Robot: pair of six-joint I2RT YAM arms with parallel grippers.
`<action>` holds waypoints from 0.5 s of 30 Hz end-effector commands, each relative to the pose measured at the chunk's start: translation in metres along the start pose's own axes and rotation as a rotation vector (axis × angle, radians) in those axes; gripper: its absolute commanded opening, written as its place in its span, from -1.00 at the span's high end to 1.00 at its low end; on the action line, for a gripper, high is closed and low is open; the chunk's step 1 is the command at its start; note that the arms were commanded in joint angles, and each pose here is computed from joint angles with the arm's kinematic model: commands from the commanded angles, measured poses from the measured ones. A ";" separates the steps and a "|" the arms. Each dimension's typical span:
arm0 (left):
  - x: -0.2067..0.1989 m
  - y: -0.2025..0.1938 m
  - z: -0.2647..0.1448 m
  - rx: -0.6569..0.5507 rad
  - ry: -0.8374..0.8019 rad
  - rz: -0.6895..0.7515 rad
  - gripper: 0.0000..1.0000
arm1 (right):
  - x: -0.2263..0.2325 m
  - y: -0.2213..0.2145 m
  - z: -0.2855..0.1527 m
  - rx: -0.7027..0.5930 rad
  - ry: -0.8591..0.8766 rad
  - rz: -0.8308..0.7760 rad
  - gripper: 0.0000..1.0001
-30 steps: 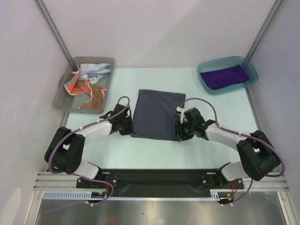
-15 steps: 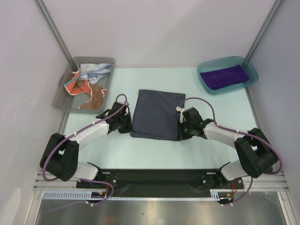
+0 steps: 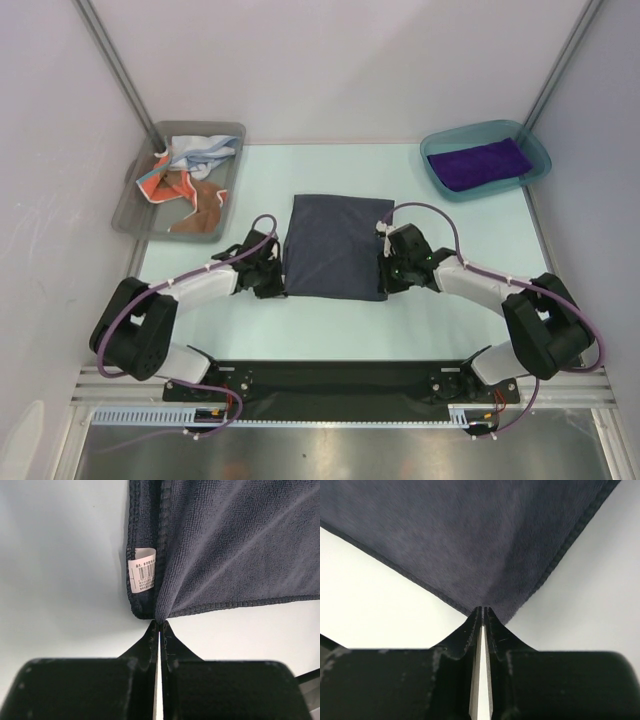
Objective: Fold and stack the towels
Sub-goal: Fold the towel
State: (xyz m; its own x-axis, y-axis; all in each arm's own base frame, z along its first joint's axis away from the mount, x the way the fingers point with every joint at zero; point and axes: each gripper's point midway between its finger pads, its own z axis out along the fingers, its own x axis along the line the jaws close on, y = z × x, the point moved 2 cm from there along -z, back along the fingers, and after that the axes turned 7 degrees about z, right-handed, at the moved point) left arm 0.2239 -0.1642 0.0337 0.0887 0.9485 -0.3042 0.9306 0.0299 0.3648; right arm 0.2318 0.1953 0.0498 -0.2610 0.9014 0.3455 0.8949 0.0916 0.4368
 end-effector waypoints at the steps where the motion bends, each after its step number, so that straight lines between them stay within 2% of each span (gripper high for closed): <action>1: -0.007 0.005 -0.001 -0.012 -0.024 -0.002 0.99 | 0.017 0.037 -0.016 -0.104 0.028 0.000 0.75; 2: -0.001 0.003 -0.002 -0.001 0.012 0.006 0.98 | 0.018 0.039 -0.017 -0.106 0.025 0.000 0.63; 3: 0.001 0.004 -0.004 -0.004 0.035 0.008 0.65 | 0.019 0.043 -0.020 -0.114 0.026 0.002 0.59; 6: 0.007 0.021 -0.020 -0.034 0.106 0.041 0.14 | 0.024 0.068 -0.030 -0.151 0.078 0.008 0.42; 7: 0.002 0.044 -0.030 -0.092 0.122 0.057 0.10 | 0.012 0.082 -0.034 -0.177 0.077 0.034 0.39; 8: 0.003 0.054 -0.036 -0.103 0.142 0.100 0.07 | 0.015 0.106 -0.043 -0.230 0.101 0.032 0.34; 9: 0.000 0.069 -0.041 -0.132 0.140 0.125 0.04 | 0.012 0.116 -0.043 -0.231 0.122 0.037 0.32; 12: -0.025 0.152 -0.063 -0.295 0.138 0.253 0.00 | 0.002 0.168 -0.055 -0.348 0.143 0.003 0.24; 14: -0.028 0.183 -0.061 -0.326 0.156 0.333 -0.01 | -0.019 0.191 -0.046 -0.384 0.151 0.030 0.19; 15: -0.033 0.212 -0.054 -0.339 0.144 0.340 -0.01 | -0.018 0.209 -0.051 -0.408 0.187 0.032 0.18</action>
State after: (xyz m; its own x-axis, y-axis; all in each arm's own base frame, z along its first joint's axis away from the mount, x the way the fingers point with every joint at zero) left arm 0.3413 -0.1750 0.1457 0.2233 0.9671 -0.1219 0.7759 -0.1007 0.6227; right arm 0.3687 0.1751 0.1562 -0.2438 0.8546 0.4585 0.7515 -0.1323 0.6463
